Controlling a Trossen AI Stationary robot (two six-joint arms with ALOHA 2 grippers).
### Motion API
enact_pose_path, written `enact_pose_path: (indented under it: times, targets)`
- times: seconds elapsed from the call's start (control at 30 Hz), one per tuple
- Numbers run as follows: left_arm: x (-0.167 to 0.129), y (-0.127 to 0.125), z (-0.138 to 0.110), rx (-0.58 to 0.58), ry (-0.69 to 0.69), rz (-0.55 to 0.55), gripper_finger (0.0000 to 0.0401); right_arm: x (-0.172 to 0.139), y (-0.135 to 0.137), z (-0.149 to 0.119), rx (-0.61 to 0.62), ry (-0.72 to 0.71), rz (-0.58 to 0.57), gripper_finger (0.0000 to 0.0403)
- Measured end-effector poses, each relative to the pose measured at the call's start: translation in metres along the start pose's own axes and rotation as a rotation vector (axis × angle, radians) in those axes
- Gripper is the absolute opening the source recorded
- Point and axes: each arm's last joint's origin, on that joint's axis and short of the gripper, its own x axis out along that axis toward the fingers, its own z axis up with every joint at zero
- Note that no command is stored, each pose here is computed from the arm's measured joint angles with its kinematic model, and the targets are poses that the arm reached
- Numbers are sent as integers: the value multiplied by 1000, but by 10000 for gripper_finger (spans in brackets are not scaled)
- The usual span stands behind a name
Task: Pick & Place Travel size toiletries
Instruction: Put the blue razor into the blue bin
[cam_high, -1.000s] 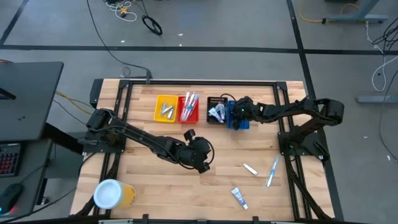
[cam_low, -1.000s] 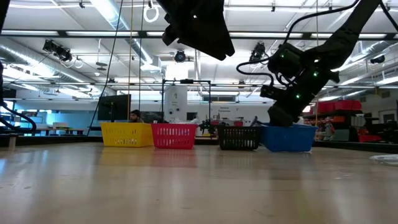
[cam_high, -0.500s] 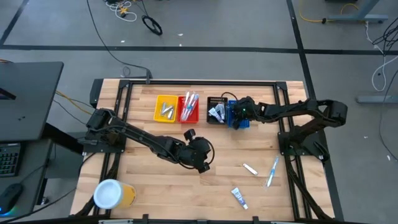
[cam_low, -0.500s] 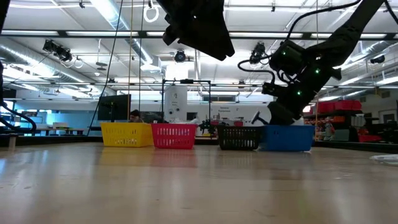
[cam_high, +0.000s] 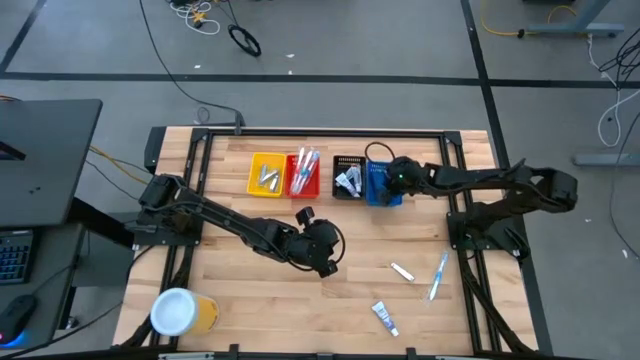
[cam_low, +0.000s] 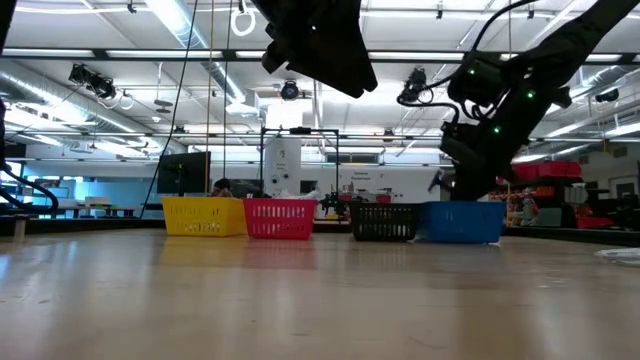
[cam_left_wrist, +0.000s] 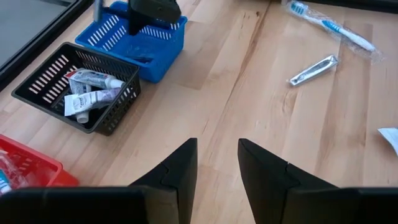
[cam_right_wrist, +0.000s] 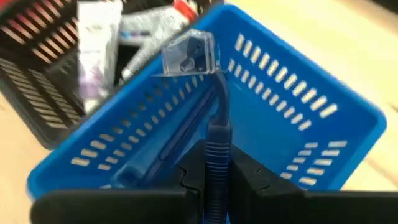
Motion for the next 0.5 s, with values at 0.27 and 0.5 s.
enact_pose_path:
  times: [0.27,0.5]
  targets:
    - [1,1,0,-12,0,1,126,2,1,-1,-42,19,37,54]
    - [1,1,0,-10,0,2,126,3,-4,3,-63,-1,29,95]
